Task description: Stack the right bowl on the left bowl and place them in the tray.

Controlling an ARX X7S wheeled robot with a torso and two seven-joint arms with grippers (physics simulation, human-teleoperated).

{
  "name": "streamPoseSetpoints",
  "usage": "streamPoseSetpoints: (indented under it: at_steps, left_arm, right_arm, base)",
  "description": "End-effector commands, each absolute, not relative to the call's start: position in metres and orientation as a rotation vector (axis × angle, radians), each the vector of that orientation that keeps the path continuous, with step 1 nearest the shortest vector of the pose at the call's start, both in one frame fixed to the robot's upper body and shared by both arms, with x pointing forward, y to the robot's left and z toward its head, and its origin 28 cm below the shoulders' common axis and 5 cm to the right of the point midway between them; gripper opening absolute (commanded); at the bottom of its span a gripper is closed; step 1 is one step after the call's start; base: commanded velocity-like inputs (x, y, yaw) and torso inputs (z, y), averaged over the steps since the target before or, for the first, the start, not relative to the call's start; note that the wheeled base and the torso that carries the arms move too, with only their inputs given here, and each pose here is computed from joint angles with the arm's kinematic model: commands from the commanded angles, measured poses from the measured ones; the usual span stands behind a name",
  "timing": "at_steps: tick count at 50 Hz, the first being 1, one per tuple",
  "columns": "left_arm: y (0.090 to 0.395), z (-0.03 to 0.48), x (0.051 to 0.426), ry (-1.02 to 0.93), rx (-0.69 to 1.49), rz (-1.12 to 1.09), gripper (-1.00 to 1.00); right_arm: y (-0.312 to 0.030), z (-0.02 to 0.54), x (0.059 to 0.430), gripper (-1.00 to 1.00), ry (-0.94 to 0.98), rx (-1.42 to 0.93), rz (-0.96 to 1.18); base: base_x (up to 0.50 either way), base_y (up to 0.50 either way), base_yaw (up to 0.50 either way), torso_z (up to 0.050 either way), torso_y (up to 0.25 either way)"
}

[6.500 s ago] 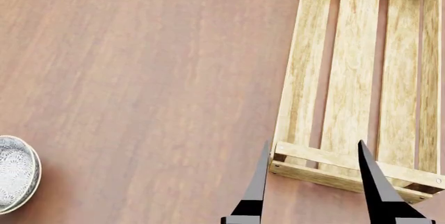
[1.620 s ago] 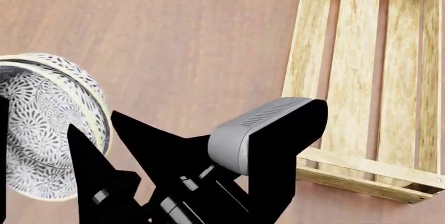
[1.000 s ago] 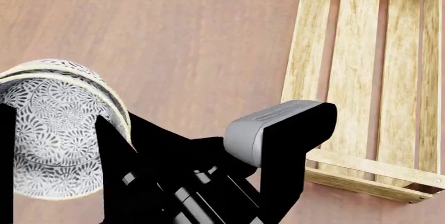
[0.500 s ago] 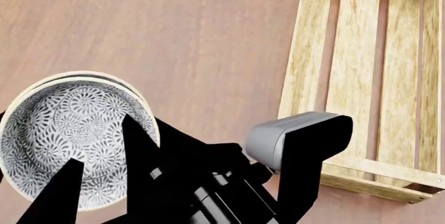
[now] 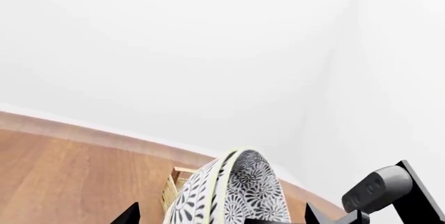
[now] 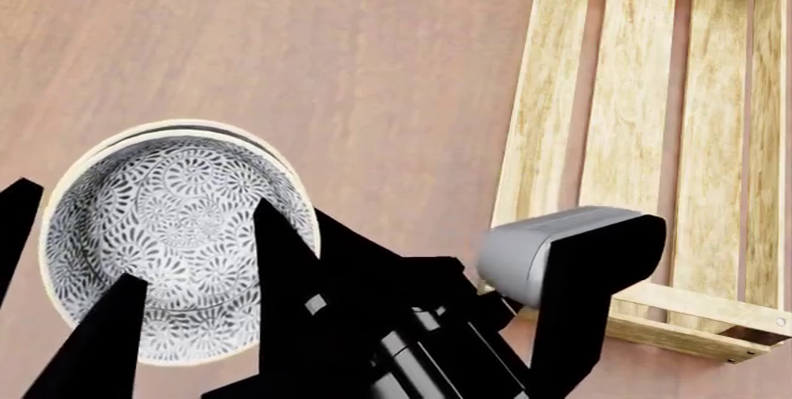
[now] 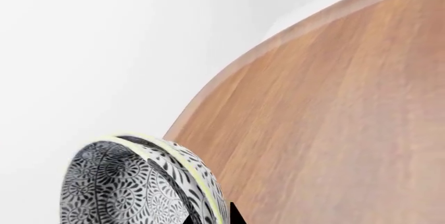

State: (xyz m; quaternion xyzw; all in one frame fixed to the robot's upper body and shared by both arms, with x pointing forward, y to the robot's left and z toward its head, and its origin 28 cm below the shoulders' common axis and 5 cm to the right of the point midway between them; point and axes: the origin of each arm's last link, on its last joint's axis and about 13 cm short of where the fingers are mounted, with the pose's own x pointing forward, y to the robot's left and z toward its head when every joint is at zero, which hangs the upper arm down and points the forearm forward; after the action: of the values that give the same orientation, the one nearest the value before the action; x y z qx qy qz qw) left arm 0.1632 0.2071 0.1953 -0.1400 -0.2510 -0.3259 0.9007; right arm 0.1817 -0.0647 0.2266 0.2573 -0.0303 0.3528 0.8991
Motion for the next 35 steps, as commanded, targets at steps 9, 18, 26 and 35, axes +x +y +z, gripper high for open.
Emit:
streamPoseSetpoints:
  at_steps: [9, 18, 26, 35]
  left_arm:
    - [0.210, 0.200, 0.162, -0.538, -0.294, -0.666, 1.00]
    - [0.212, 0.204, 0.160, -0.556, -0.279, -0.651, 1.00]
    - [0.214, 0.206, 0.161, -0.564, -0.278, -0.634, 1.00]
    - [0.215, 0.208, 0.161, -0.568, -0.276, -0.623, 1.00]
  right_arm:
    - [-0.076, 0.250, 0.191, -1.00, -0.168, 0.520, 0.701]
    - [-0.082, 0.262, 0.206, -1.00, -0.189, 0.509, 0.656]
    - [-0.087, 0.273, 0.225, -1.00, -0.199, 0.492, 0.618]
    - [-0.095, 0.282, 0.246, -1.00, -0.199, 0.485, 0.567]
  base:
    - [0.00, 0.00, 0.00, 0.000, 0.001]
    - [0.00, 0.00, 0.00, 0.001, 0.000]
    - [0.00, 0.00, 0.00, 0.000, 0.001]
    - [0.00, 0.00, 0.00, 0.000, 0.001]
